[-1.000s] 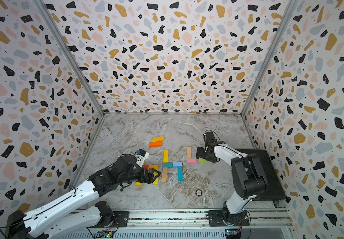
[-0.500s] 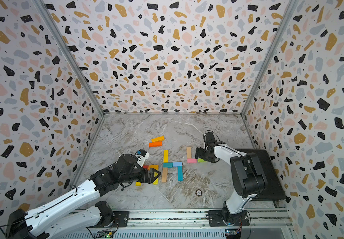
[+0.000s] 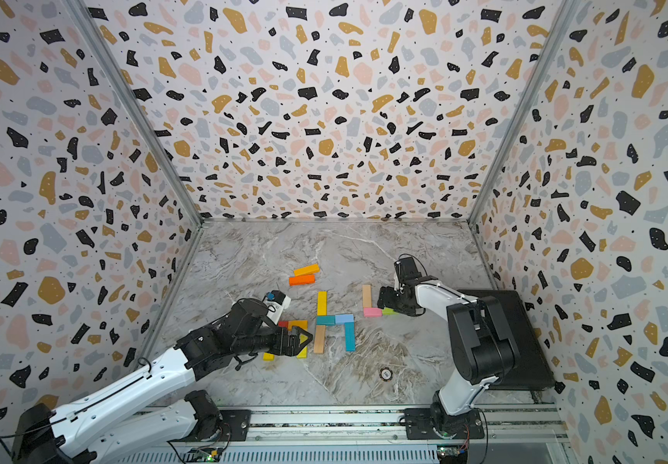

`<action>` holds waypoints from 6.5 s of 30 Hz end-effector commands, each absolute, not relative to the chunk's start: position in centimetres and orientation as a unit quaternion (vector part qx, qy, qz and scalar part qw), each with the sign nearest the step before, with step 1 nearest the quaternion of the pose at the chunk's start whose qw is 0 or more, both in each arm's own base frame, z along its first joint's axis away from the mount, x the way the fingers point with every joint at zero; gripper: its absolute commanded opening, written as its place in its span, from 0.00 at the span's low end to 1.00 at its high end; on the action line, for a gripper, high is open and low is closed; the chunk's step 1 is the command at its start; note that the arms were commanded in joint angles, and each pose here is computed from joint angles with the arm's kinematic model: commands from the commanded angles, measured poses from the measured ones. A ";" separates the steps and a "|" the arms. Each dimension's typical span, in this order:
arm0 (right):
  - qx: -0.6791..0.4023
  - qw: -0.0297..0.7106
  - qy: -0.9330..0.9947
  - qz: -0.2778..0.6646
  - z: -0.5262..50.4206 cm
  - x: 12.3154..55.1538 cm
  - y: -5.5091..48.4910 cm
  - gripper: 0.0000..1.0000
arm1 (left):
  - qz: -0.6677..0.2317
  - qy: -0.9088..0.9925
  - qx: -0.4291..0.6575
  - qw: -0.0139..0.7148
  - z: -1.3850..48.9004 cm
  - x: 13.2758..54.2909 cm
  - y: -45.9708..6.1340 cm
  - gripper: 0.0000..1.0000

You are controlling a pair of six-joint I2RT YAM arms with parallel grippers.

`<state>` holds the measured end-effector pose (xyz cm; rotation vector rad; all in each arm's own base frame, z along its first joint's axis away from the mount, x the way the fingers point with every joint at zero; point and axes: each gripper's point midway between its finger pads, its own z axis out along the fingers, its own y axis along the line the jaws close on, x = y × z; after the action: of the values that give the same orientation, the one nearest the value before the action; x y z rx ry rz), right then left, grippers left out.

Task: Assemble the letter h with building blocks
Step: Assemble the building block at the center of the board, then pick up the building block from the center of the board, then place the building block at the center of the board.

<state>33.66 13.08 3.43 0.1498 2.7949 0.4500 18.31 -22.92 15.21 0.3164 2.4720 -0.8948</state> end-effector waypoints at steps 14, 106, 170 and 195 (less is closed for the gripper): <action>0.087 0.281 0.946 0.139 11.8 35.0 11.1 0.82 | -0.340 0.896 0.109 0.263 17.1 19.8 -23.8 0.99; 0.168 0.360 0.909 0.128 14.1 28.3 7.7 0.77 | -0.241 0.927 0.118 0.262 13.0 26.3 -40.6 0.29; 0.206 0.446 0.866 0.091 19.2 26.4 3.6 0.80 | -0.050 0.979 0.052 0.192 3.3 24.6 -42.8 0.13; 0.208 0.449 0.863 0.102 19.3 26.4 3.8 0.85 | -0.123 0.954 0.064 0.267 9.9 26.7 -44.4 0.70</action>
<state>26.47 3.98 18.25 0.5048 2.1650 0.2400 25.11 -43.97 4.65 0.1792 2.7015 -0.2320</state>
